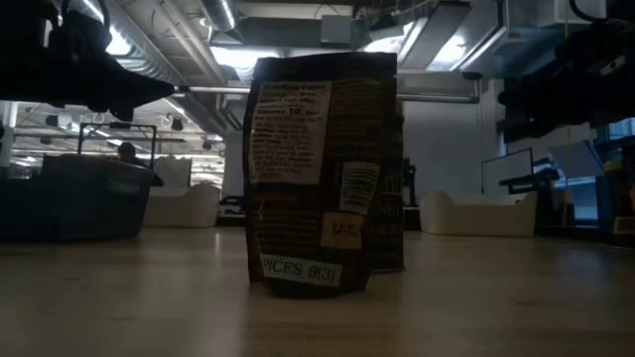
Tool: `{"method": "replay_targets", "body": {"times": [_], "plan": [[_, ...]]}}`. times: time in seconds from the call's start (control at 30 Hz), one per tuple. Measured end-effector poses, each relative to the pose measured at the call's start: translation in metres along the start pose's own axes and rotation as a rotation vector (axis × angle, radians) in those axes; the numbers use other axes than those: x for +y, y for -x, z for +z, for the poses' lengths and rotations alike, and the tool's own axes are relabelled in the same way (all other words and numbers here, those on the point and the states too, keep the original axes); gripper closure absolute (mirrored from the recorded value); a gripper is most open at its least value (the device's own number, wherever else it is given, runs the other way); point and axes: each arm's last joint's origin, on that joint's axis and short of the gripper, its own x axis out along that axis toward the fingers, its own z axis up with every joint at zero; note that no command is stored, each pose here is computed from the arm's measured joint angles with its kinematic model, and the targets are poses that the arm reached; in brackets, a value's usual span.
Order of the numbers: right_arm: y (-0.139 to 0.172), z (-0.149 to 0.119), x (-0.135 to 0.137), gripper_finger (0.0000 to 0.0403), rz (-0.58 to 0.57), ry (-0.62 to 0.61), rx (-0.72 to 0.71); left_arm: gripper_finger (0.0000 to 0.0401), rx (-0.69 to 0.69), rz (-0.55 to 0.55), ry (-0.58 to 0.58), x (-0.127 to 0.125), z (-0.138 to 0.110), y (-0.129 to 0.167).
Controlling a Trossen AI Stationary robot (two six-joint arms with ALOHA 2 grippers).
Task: Sort spices by type
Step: Put the orange seasoning pack into the top right white bin
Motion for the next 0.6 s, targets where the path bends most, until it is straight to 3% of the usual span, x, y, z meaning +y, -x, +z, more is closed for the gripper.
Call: {"method": "replay_targets", "body": {"times": [0.43, 0.6], "plan": [[0.0, -0.0001, 0.0, 0.0393, 0.0, 0.0, 0.001, 0.0396, -0.008, 0.001, -0.122, 0.0, 0.0008, 0.0], [0.0, 0.0003, 0.0, 0.0393, 0.0, 0.0, -0.004, 0.0396, -0.057, 0.007, -0.091, 0.0002, 0.0056, 0.0002]]}}
